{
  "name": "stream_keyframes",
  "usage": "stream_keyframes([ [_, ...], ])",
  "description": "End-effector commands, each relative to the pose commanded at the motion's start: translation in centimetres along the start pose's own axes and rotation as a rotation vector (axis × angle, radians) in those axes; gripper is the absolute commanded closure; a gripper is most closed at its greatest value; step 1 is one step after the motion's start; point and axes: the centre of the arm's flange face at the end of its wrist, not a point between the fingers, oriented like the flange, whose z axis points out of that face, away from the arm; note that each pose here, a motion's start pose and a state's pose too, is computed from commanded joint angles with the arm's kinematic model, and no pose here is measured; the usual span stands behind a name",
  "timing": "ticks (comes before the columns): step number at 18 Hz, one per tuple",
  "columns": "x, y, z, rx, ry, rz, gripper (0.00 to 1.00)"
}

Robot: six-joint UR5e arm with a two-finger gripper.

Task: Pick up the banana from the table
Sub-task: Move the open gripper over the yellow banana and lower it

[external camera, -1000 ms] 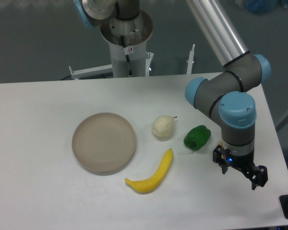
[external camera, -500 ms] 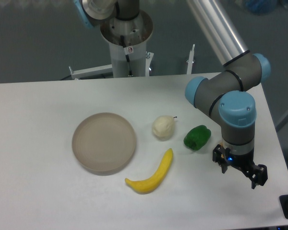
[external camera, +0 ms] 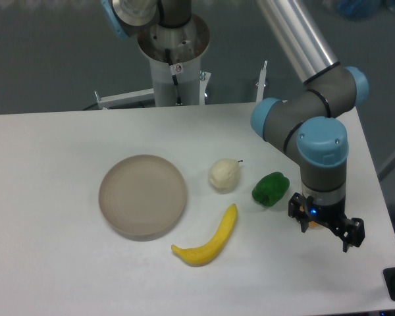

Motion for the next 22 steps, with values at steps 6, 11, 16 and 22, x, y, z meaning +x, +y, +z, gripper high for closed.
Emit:
stream_keyframes([
  [6, 7.6, -3.4, -2.4, 0.009, 0.064, -0.157, 0.0],
  [11, 12.5, -5.3, 1.2, 0.045, 0.198, -0.159, 0.0],
  [16, 13.8, -6.3, 4.6, 0.041, 0.243, -0.116, 0.0],
  [22, 15.7, -6.3, 6.8, 0.019, 0.266, -0.048, 0.0],
])
